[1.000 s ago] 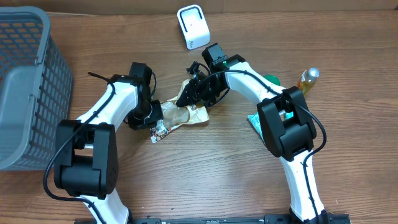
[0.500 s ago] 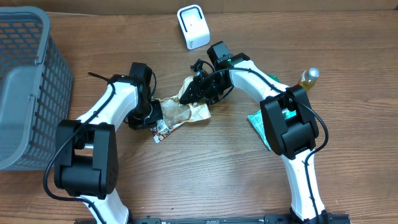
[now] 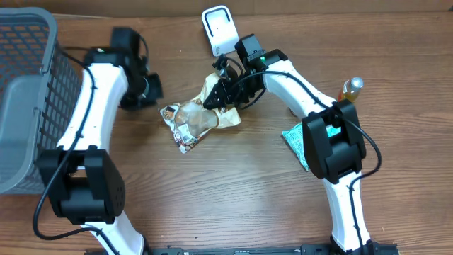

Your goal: Scan the item barcode

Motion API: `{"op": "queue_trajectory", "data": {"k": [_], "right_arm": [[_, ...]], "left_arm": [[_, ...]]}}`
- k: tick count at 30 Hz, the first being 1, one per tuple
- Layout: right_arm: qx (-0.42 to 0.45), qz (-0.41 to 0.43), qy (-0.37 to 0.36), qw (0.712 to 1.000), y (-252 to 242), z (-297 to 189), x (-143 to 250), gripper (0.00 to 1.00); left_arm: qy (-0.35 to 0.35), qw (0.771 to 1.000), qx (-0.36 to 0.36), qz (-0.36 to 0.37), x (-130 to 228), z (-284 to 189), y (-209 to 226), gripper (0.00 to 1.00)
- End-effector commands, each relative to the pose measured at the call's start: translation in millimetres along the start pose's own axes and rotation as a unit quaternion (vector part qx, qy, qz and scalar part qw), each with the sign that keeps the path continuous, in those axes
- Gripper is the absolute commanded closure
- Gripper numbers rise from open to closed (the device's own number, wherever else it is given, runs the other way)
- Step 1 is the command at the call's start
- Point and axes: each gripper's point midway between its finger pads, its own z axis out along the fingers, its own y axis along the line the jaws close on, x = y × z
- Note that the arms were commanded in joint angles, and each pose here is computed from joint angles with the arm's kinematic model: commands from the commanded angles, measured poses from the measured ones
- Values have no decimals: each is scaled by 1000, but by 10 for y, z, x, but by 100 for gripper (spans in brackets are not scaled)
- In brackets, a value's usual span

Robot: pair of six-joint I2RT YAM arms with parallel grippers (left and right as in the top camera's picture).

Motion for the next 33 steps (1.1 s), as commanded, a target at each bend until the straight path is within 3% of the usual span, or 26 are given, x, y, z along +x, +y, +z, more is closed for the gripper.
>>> {"op": "queue_trajectory", "data": {"k": [1, 2, 4, 6, 7, 8, 18, 33], "right_arm": [[70, -123, -101, 985, 520, -732, -462, 87], [84, -135, -119, 980, 592, -850, -538, 89], [113, -188, -158, 963, 802, -1141, -713, 91], [136, -228, -191, 945, 983, -1389, -850, 92], [147, -251, -208, 934, 1082, -1516, -919, 93], [157, -272, -222, 923, 1164, -1622, -983, 95], [277, -379, -282, 837, 1169, -2022, -1387, 96], [410, -384, -336, 757, 620, -2083, -1987, 96]], "left_arm": [[-81, 997, 9, -4, -454, -347, 132, 88], [-92, 996, 9, -8, -515, -368, 159, 81], [-119, 993, 12, -16, -662, -410, 235, 55], [-128, 992, 12, -21, -710, -427, 283, 39], [-128, 991, 11, -23, -712, -429, 300, 13], [-127, 992, 11, -23, -708, -428, 303, 0], [-127, 992, 11, -22, -709, -426, 299, 1], [-127, 992, 11, -22, -709, -426, 299, 1]]}}
